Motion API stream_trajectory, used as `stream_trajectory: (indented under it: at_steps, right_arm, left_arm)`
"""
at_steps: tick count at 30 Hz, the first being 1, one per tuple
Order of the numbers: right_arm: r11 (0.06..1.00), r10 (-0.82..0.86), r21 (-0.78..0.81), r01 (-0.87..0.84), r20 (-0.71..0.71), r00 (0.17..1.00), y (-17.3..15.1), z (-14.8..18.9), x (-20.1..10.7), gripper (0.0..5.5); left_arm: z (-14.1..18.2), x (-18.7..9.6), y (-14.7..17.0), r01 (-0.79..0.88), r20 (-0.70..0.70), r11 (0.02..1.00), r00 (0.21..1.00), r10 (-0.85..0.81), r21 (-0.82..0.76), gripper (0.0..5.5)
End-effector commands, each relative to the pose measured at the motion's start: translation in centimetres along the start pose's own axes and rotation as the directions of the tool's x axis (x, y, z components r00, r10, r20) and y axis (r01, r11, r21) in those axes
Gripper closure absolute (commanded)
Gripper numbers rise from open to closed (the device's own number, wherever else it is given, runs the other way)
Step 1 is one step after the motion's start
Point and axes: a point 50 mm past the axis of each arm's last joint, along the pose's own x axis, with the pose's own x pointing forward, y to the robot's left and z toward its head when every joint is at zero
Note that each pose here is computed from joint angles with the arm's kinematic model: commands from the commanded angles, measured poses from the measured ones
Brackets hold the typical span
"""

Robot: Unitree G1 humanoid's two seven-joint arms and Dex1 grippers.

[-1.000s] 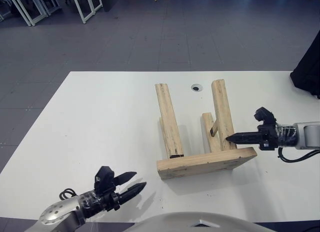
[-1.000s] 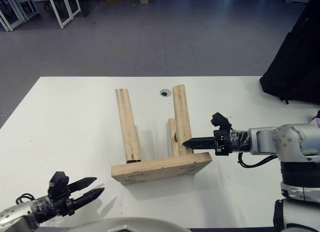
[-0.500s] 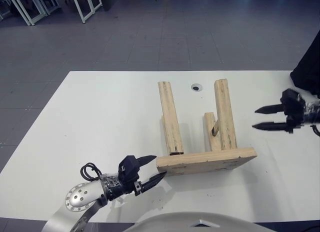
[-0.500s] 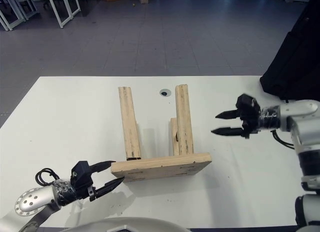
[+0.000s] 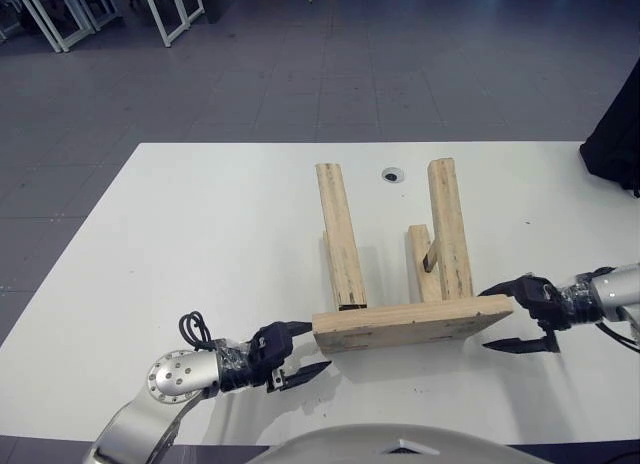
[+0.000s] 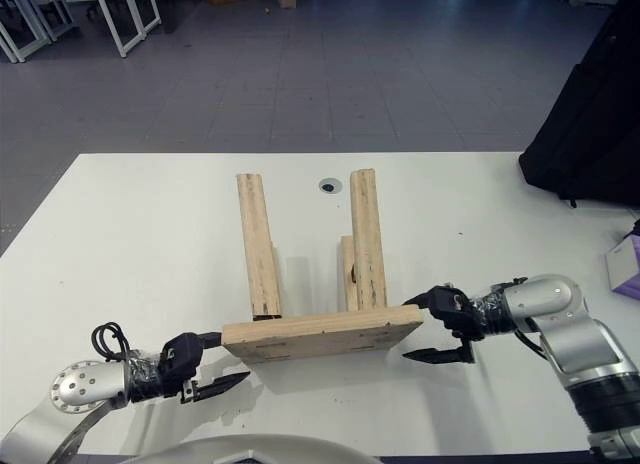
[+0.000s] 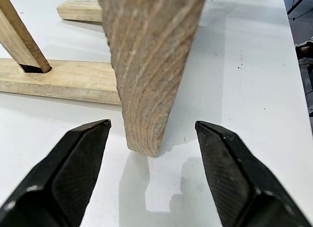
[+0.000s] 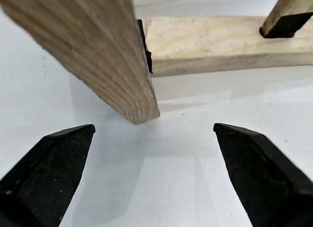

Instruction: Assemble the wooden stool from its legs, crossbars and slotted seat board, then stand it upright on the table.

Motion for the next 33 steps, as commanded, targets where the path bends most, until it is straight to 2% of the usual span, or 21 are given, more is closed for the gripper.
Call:
stream_trajectory:
  at_steps: [1,10,19,21,23,27,29,33]
  right_arm:
    - [1.0,-0.021,-0.002,0.021,0.057,0.998,-0.1,0.5,0.7,1.0]
    - [0.999,0.047,0.006,-0.048,0.102,0.994,0.7,0.5,1.4,2.65]
    - [0.997,0.071,-0.013,-0.07,0.11,0.991,0.2,0.7,1.6,4.05]
    - [0.998,0.066,0.003,-0.067,0.143,0.987,-0.2,1.3,1.3,4.06]
    - [0.995,0.091,0.031,-0.099,0.191,0.977,-0.1,2.1,0.8,4.06]
    - [0.969,0.098,0.186,-0.161,0.31,0.946,-0.6,4.5,-1.2,4.06]
    - [0.929,0.182,0.242,-0.279,0.359,0.916,0.5,5.6,-2.4,4.05]
    - [0.815,0.27,0.366,-0.449,0.445,0.854,2.6,7.0,-3.3,4.05]
  left_arm:
    - [-0.1,0.3,0.2,0.017,0.0,0.999,1.0,-0.017,0.032,2.3]
    - [0.5,1.6,0.1,0.042,0.049,0.996,0.998,-0.045,0.074,2.3]
    - [0.3,2.1,-0.1,0.036,0.073,0.995,0.996,-0.042,0.088,3.56]
    - [0.4,2.1,-0.3,0.034,0.093,0.996,0.995,-0.041,0.077,3.83]
    - [1.0,1.9,-0.6,0.052,0.129,0.998,0.99,-0.058,0.047,3.87]
    - [3.6,-0.6,-2.1,0.141,0.283,0.978,0.955,-0.094,-0.151,3.89]
    - [4.8,-2.5,-2.7,0.192,0.34,0.954,0.934,-0.106,-0.231,3.89]
    - [6.9,-4.6,-4.0,0.289,0.449,0.9,0.886,-0.121,-0.328,4.05]
